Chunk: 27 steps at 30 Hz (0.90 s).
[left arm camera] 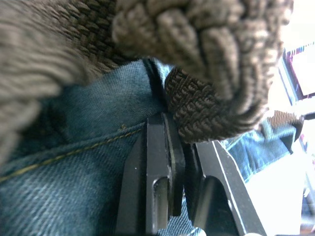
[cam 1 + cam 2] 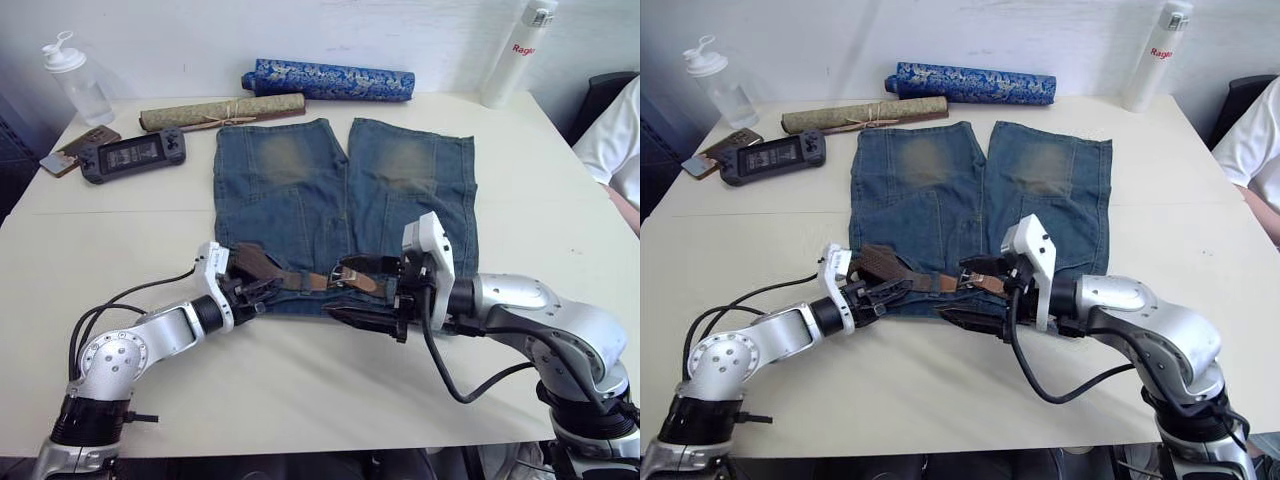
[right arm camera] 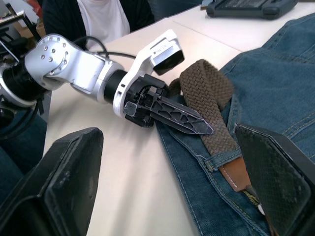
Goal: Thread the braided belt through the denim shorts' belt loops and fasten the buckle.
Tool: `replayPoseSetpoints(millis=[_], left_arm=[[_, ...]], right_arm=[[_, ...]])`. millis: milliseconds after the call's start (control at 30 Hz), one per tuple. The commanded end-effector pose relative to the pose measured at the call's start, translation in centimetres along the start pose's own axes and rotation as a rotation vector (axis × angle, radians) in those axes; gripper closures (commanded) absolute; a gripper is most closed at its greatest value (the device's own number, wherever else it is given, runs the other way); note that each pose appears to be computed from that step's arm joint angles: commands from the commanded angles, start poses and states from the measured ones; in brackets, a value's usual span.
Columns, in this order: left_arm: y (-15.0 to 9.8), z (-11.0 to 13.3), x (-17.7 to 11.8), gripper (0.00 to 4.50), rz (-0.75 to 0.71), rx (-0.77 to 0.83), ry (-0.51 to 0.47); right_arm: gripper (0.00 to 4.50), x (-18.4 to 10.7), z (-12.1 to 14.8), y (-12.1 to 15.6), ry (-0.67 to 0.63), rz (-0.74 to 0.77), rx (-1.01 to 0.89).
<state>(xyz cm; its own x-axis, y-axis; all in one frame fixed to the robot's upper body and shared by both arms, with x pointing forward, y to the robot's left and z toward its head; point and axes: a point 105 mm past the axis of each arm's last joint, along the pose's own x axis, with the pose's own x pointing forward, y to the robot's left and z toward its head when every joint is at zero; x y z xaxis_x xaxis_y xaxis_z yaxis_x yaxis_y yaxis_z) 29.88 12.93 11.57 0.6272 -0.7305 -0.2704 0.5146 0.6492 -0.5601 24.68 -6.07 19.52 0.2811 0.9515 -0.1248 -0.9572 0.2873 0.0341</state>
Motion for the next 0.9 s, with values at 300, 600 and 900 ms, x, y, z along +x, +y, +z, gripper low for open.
replayPoseSetpoints(millis=[300, 600, 900], left_arm=[[-0.2, 0.0, 1.6, 4.5, -0.167, 0.143, 0.078], [-1.7, -2.3, 2.1, 4.5, -0.317, 0.346, 0.182], [-1.1, -1.8, 3.1, 4.5, -0.364, 0.399, 0.22]], right_arm=[[0.03, 0.9, -0.5, -1.9, 0.029, -0.168, -0.422], [0.03, 1.2, -1.8, -3.1, 0.03, -0.244, -0.731], [0.03, -0.6, -2.7, -1.7, 0.078, -0.163, -0.825]])
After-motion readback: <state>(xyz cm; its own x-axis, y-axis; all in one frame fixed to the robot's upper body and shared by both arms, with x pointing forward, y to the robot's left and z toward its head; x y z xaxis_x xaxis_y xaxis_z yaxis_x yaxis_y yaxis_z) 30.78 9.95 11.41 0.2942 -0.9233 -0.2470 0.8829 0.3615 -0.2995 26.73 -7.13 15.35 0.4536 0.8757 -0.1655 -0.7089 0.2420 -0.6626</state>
